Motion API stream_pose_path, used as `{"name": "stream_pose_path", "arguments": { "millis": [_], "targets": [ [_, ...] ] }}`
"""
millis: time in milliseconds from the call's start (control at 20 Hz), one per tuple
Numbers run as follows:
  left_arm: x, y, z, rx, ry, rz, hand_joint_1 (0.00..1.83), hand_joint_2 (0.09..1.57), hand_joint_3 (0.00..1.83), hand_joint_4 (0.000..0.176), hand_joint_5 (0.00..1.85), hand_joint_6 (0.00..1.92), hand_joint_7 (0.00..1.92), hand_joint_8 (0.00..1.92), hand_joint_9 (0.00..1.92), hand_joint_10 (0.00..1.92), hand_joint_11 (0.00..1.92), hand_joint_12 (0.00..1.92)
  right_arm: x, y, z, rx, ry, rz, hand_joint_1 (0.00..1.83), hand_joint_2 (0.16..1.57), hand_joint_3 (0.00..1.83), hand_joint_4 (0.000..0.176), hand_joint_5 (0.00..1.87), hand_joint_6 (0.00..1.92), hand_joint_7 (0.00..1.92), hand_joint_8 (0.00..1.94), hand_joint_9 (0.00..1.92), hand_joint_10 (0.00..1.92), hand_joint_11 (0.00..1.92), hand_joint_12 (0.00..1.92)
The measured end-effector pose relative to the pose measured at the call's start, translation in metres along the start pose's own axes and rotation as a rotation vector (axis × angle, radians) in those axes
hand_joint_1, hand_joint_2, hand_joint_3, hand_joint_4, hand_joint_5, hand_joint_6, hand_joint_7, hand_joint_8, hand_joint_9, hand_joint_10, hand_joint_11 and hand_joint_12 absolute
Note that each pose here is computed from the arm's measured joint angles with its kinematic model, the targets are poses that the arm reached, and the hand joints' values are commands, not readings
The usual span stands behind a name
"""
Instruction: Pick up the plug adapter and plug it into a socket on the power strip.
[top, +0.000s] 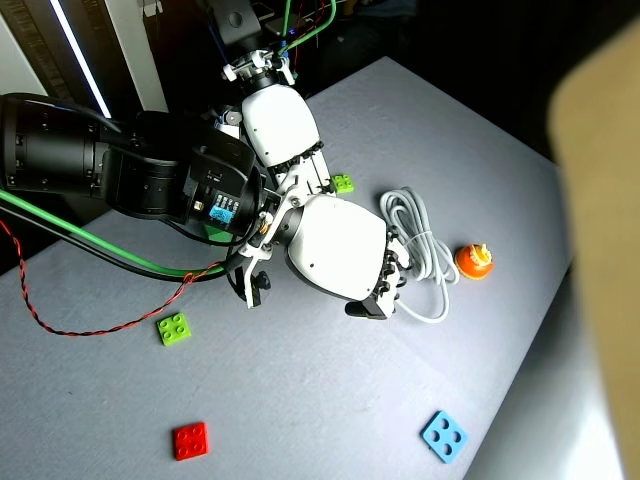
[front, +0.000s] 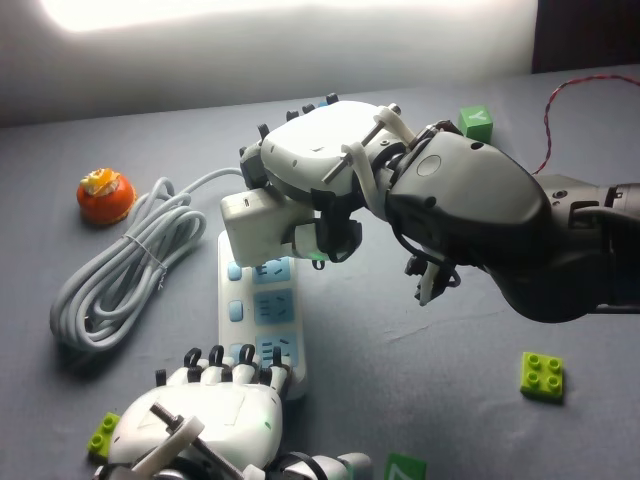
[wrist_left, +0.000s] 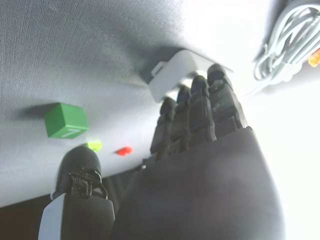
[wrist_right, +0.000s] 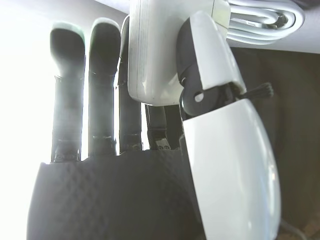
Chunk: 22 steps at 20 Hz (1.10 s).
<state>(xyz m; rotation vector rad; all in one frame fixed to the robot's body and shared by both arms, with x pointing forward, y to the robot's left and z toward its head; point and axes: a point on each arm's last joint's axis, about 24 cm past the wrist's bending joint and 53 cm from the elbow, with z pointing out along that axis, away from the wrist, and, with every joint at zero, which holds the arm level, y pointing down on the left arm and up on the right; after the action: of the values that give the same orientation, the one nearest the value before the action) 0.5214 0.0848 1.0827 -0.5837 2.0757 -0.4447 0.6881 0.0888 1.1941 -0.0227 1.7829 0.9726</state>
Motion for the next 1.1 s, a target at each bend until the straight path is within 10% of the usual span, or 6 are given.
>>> {"name": "stream_pose_path", "arguments": {
  "millis": [1100],
  "targets": [
    [0.003, -0.004, -0.002, 0.015, 0.002, 0.003, 0.03, 1.22, 0.0, 0.0, 0.05, 0.0, 0.03, 0.0, 0.01, 0.0, 0.02, 0.03, 0.002, -0.011, -0.004, 0.027, 0.015, -0.001, 1.22, 1.22, 0.0, 0.0, 0.73, 1.15, 0.86, 1.42, 0.74, 1.36, 0.68, 1.64]
  ]
}}
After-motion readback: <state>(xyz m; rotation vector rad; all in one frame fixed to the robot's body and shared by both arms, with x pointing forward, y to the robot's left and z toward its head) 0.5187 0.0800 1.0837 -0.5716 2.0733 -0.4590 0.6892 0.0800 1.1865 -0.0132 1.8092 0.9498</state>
